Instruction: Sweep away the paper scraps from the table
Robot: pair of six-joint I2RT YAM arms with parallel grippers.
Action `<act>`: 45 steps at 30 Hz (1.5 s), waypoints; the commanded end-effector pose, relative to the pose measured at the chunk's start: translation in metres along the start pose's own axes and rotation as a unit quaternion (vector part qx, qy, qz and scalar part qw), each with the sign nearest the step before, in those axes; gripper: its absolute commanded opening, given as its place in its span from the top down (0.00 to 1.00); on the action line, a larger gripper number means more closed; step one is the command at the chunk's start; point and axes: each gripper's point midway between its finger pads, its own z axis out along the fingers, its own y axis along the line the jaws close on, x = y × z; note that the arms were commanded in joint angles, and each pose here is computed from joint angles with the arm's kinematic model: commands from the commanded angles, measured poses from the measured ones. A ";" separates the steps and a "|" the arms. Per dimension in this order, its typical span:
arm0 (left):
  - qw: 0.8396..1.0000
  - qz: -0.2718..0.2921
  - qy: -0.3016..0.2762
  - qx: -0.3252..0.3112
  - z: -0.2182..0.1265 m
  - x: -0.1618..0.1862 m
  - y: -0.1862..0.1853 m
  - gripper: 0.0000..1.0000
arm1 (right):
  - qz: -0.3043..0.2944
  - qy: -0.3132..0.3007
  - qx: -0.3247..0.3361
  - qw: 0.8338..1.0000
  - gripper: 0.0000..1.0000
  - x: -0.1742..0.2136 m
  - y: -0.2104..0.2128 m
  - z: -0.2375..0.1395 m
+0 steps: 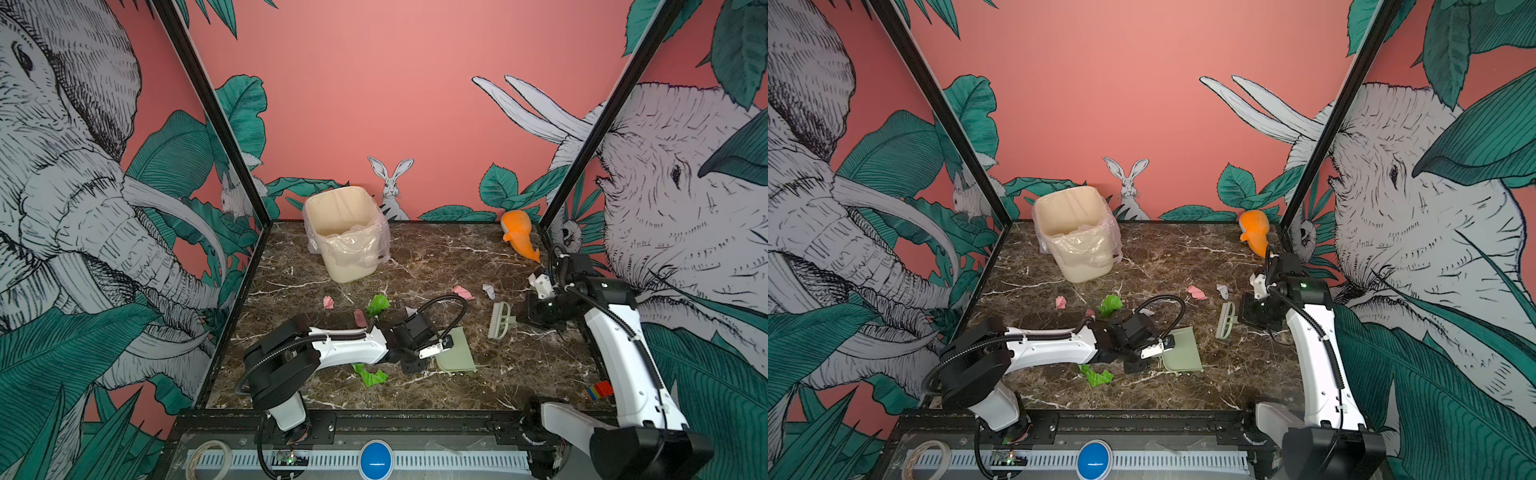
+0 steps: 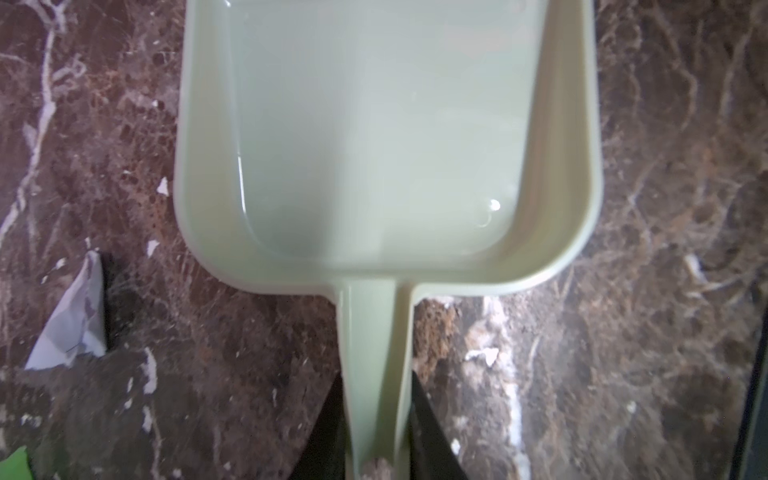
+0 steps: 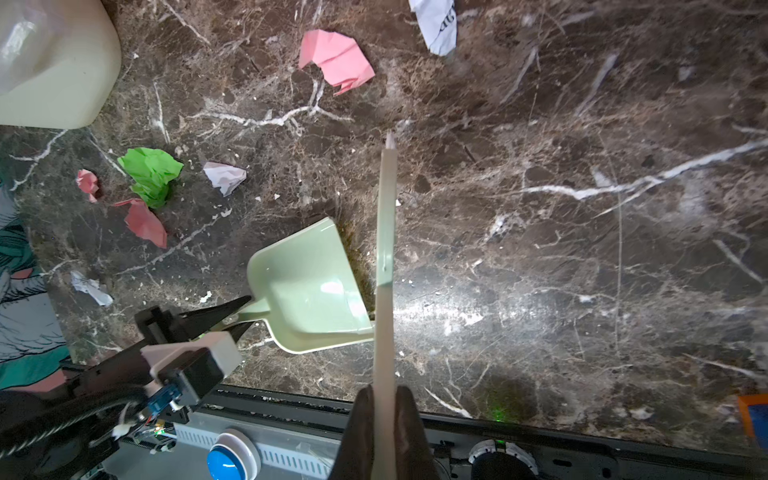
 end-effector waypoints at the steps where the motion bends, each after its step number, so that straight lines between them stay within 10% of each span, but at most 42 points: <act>1: 1.000 -0.017 0.010 -0.015 -0.022 0.003 0.005 0.93 | -0.048 -0.033 0.033 0.998 1.00 -0.030 0.001 -0.011; 25: 0.992 -0.099 0.061 -0.048 -0.046 0.025 0.012 0.94 | -0.382 0.060 0.199 0.901 1.00 -0.155 0.068 0.090; 45: 0.987 -0.125 0.090 -0.053 -0.051 0.052 0.006 0.95 | -0.497 0.175 0.169 0.833 1.00 -0.072 0.100 0.112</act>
